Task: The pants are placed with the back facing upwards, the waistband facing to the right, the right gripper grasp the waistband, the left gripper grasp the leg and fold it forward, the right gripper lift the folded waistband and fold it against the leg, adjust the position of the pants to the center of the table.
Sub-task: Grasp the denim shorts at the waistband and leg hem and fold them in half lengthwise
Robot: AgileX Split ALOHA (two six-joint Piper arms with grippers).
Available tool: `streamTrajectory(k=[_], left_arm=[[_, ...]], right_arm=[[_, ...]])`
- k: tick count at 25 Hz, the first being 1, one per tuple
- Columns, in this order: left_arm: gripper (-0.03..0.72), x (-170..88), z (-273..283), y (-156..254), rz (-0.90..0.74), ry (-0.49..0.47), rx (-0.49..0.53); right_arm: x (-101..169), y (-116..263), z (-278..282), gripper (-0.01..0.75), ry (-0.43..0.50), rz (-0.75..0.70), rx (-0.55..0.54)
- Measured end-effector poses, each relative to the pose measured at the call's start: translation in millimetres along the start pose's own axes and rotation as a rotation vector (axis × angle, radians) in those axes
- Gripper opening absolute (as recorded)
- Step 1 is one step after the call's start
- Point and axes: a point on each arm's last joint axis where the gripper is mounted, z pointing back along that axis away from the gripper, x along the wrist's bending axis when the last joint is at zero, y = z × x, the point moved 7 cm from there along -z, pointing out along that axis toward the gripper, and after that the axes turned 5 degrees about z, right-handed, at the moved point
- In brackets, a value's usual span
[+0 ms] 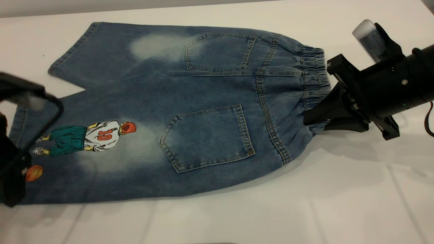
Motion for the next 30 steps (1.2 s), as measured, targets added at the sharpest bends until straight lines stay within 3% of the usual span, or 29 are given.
streamTrajectory(k=[4, 11, 22, 30], left_arm=[[0.537, 6.8, -5.4, -5.2, -0.091, -0.045, -0.014], [0.537, 9.3, -3.1, -28.5, -0.134, -0.07, -0.152], [0.536, 6.7, -18.5, -11.6, -0.09, -0.052, -0.034], [0.499, 5.1, -26.6, -12.3, -0.096, -0.044, -0.016]], right_arm=[[0.0, 0.0, 0.0, 0.045, 0.0, 0.002, 0.0], [0.1, 0.0, 0.0, 0.051, -0.001, 0.011, 0.0], [0.1, 0.0, 0.0, 0.057, -0.001, 0.023, 0.0], [0.3, 0.0, 0.0, 0.062, -0.002, 0.024, 0.0]])
